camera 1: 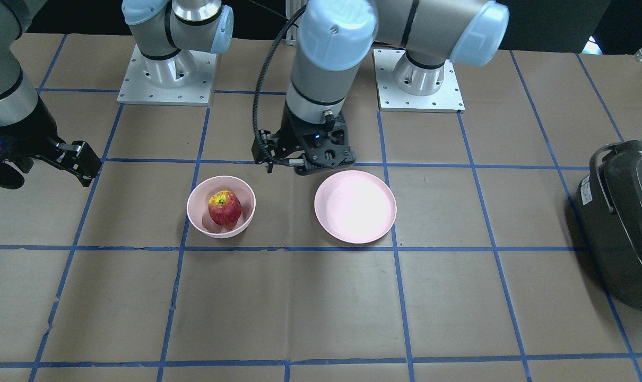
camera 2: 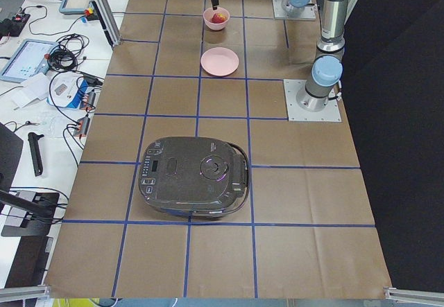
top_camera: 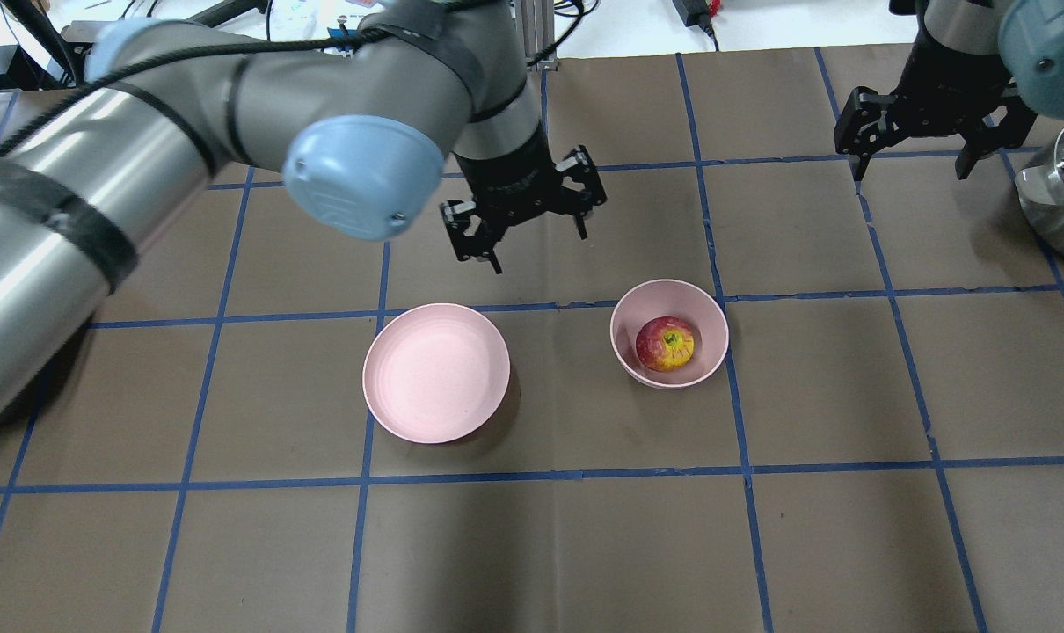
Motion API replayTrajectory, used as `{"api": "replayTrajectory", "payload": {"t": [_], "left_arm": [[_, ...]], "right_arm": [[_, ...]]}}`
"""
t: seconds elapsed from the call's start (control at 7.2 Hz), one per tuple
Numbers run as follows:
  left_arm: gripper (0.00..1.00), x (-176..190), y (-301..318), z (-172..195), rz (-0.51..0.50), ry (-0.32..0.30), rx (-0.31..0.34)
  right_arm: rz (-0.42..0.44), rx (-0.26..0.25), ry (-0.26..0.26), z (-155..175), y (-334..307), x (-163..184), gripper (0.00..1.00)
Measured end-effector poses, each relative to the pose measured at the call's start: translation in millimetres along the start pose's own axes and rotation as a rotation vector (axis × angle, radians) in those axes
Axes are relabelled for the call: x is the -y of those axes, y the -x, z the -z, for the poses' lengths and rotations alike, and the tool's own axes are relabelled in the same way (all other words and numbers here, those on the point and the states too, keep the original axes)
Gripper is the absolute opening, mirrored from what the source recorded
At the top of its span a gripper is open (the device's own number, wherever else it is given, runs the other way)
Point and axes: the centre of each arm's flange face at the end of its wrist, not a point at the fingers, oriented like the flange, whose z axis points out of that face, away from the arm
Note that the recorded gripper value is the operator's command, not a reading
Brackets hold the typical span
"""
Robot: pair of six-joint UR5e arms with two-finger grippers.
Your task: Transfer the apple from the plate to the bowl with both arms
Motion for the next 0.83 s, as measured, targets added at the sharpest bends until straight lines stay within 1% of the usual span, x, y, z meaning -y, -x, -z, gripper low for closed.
{"api": "replayTrajectory", "payload": {"t": [0.14,0.28,0.42,0.56,0.69,0.83], "left_arm": [[1.0,6.4,37.0,32.9,-0.083,-0.007,0.007],[1.0,13.0,70.6,58.2,-0.177,-0.03,0.038],[1.0,17.8,95.8,75.0,-0.266,-0.05,0.079],[1.0,19.6,110.1,83.9,-0.321,-0.058,0.109],[1.0,20.6,117.1,87.7,-0.342,-0.063,0.133],[1.0,20.7,119.8,88.2,-0.348,-0.063,0.144]], "right_arm": [[-0.001,0.0,0.001,-0.5,0.1,0.1,1.0],[-0.002,0.0,0.002,-0.8,0.2,0.2,1.0],[-0.003,0.0,0.002,-0.9,0.2,0.2,1.0],[-0.003,0.0,0.002,-0.9,0.2,0.2,1.0],[-0.003,0.0,0.003,-1.2,0.2,0.3,1.0],[-0.003,0.0,0.003,-1.5,0.3,0.5,1.0]]}}
